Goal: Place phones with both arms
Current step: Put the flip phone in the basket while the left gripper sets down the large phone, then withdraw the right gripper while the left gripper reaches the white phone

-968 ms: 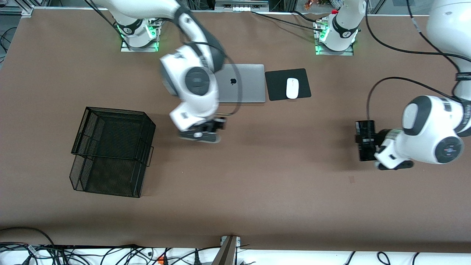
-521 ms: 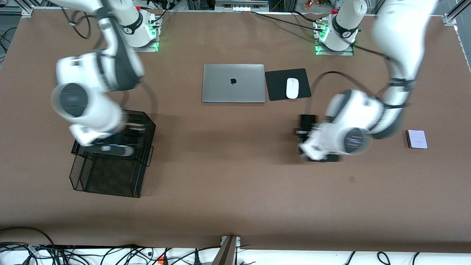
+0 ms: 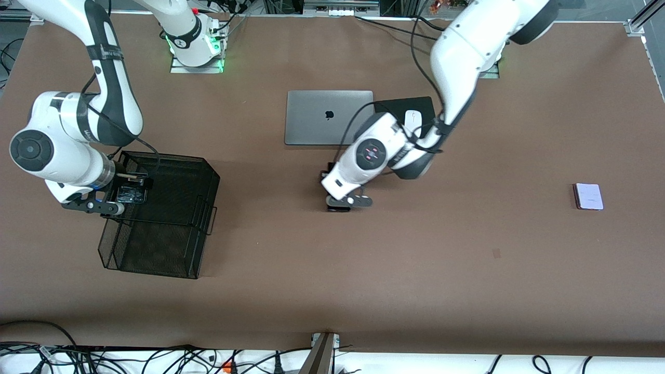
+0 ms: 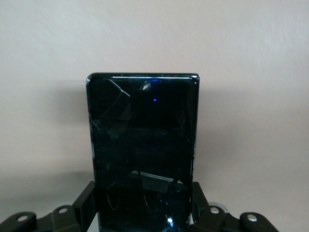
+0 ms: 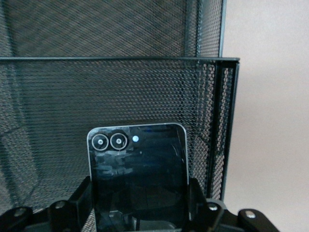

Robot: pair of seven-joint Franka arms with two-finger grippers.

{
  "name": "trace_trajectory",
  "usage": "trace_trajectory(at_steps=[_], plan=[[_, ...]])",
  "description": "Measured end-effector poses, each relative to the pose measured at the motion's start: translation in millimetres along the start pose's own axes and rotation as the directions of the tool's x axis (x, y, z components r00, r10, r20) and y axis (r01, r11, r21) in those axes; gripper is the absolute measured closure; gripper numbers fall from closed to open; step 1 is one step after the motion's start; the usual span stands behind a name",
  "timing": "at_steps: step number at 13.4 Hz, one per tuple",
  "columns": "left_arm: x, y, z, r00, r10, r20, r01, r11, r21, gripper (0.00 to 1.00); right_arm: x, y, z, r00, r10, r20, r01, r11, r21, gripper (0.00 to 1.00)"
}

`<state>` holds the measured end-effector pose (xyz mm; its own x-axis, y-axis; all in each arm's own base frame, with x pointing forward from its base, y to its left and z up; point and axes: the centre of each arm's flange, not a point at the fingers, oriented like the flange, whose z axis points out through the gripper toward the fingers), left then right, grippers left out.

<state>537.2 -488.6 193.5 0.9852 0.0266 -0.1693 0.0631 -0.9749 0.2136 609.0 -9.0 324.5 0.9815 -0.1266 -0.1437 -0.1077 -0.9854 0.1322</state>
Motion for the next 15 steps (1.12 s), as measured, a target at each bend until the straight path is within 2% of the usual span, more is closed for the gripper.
trace_trajectory(at_steps=[1,2,4,5,7,9,11,13,15], plan=[[-6,5,9,1.0,-0.007,0.006,0.007,1.0,0.004,0.21,2,6,7,1.0,0.011,0.008,-0.011,1.0,-0.003,0.2],[-8,6,13,1.0,-0.014,0.009,0.014,1.0,0.007,0.16,3,13,11,1.0,0.022,0.014,-0.022,1.0,-0.004,0.19],[-1,2,4,1.0,-0.03,0.007,0.03,0.999,0.015,0.0,7,20,8,0.999,0.034,0.006,-0.034,0.999,-0.002,0.06],[7,-6,-10,0.999,-0.047,0.026,0.045,0.998,0.048,0.0,10,19,0,0.999,0.033,-0.008,-0.033,0.999,-0.001,0.0],[36,-52,-66,0.989,-0.127,0.078,0.114,0.982,0.152,0.0,17,12,-28,0.999,0.023,-0.023,-0.023,1.0,0.002,0.0],[70,-138,-137,0.957,-0.265,0.115,0.23,0.94,0.253,0.0,20,1,-71,1.0,0.005,-0.022,-0.005,1.0,0.002,0.0],[96,-256,-182,0.911,-0.389,0.135,0.309,0.864,0.397,0.0,16,-25,-121,0.999,-0.035,-0.036,0.035,0.999,0.003,0.0],[110,-364,-199,0.901,-0.398,0.173,0.267,0.823,0.502,0.0,3,-76,-162,0.996,-0.058,-0.075,0.059,0.998,0.01,0.0],[116,-441,-205,0.905,-0.378,0.197,0.217,0.805,0.552,0.0,-18,-142,-176,0.995,-0.04,-0.086,0.045,0.998,0.054,0.0]])
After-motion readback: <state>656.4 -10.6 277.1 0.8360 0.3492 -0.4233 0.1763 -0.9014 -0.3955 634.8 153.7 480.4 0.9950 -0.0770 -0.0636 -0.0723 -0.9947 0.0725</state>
